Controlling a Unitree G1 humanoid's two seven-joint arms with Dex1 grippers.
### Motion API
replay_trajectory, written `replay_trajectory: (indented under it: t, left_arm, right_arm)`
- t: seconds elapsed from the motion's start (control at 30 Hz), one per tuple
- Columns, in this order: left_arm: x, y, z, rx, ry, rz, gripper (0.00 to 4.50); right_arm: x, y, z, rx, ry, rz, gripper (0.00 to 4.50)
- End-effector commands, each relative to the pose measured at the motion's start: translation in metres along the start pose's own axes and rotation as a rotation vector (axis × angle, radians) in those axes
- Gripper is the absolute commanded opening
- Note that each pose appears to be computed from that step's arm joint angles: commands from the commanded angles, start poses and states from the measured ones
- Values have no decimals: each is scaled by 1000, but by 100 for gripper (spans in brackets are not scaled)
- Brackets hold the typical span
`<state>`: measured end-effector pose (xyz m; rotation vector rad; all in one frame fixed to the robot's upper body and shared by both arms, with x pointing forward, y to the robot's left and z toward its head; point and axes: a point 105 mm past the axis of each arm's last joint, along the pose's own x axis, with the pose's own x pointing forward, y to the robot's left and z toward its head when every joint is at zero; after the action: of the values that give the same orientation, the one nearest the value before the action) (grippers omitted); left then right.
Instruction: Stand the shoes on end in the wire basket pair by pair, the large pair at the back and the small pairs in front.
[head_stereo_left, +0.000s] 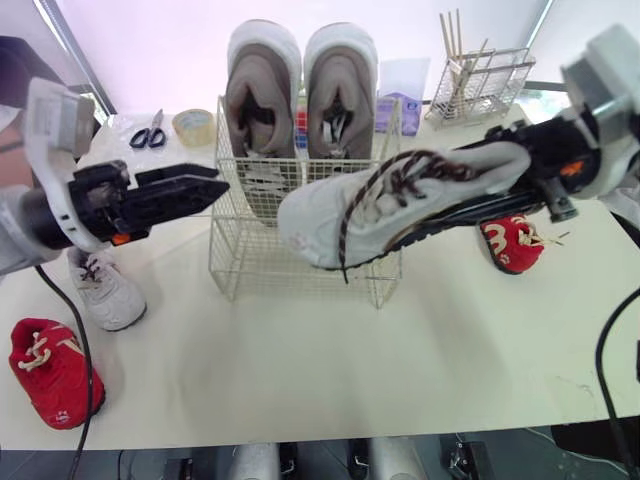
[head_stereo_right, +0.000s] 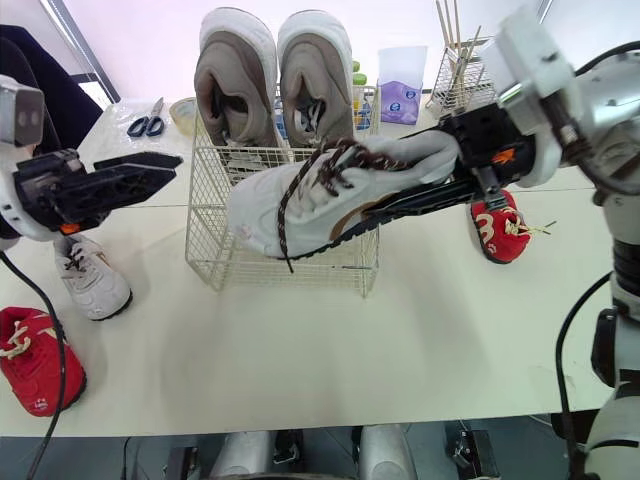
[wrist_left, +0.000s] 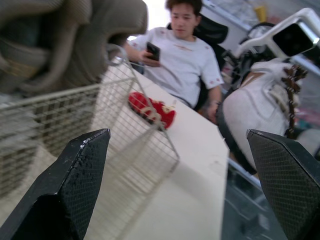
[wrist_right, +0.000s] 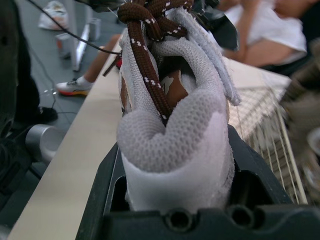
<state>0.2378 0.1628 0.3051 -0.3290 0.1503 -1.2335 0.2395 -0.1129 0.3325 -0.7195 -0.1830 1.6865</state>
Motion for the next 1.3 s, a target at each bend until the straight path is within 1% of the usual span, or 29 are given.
replay_trajectory:
  t: [0.03, 0.17, 0.37, 0.57, 0.6, 0.67, 0.73, 0.8, 0.87, 0.9, 0.93, 0.97, 1.03, 1.07, 1.13, 1.17, 1.2, 1.23, 1.27, 1.3]
  left_arm:
    - [9, -15, -12, -54, 31, -99, 450]
    - [23, -24, -28, -125, 71, -182, 450]
    - [37, -36, -41, -173, 96, -288, 450]
    - [43, -45, -66, -206, 211, -348, 450]
    - [44, -44, -68, -206, 224, -346, 425]
    - [44, -42, -67, -213, 206, -347, 375]
    - [45, -40, -64, -218, 189, -351, 283]
    - [45, -39, -63, -217, 183, -354, 178]
    - [45, -38, -62, -214, 178, -356, 86]
    - [45, -38, -62, -208, 176, -352, 48]
    - [46, -37, -62, -204, 173, -347, 31]
    - [45, -35, -61, -197, 160, -338, 30]
    - [43, -34, -57, -190, 122, -318, 30]
    - [41, -33, -55, -187, 96, -304, 30]
    - [35, -30, -47, -173, 31, -265, 30]
    - [32, -28, -42, -167, -19, -243, 30]
    - [29, -24, -34, -151, -94, -211, 30]
    - [26, -22, -28, -141, -153, -186, 30]
    - [25, -19, -22, -138, -220, -160, 30]
    - [24, -17, -18, -139, -261, -144, 30]
  right_arm:
    - [8, 8, 16, -116, -13, 95, 145]
    - [18, 8, 14, -155, -22, 149, 145]
    - [28, 8, 7, -184, -13, 168, 145]
    - [30, 7, 8, -190, -28, 157, 145]
    - [30, 7, 8, -192, -28, 155, 144]
    - [31, 8, 8, -194, -26, 153, 144]
    - [31, 8, 8, -188, -28, 150, 144]
    - [30, 9, 9, -180, -33, 143, 144]
    - [30, 9, 9, -171, -32, 140, 144]
    - [30, 9, 9, -165, -32, 139, 144]
    - [30, 9, 9, -159, -34, 137, 144]
    - [30, 9, 7, -134, -32, 133, 144]
    - [21, 6, 1, -55, -23, 83, 232]
    - [11, -1, -7, -13, 3, 10, 274]
    - [-15, -22, -26, 81, 51, -200, 380]
    - [-30, -29, -32, 150, 24, -305, 424]
    - [-45, -33, -35, 252, -79, -421, 424]
    - [-54, -34, -37, 335, -180, -493, 424]
    - [-58, -33, -37, 431, -305, -541, 424]
    - [-59, -31, -37, 492, -379, -561, 424]
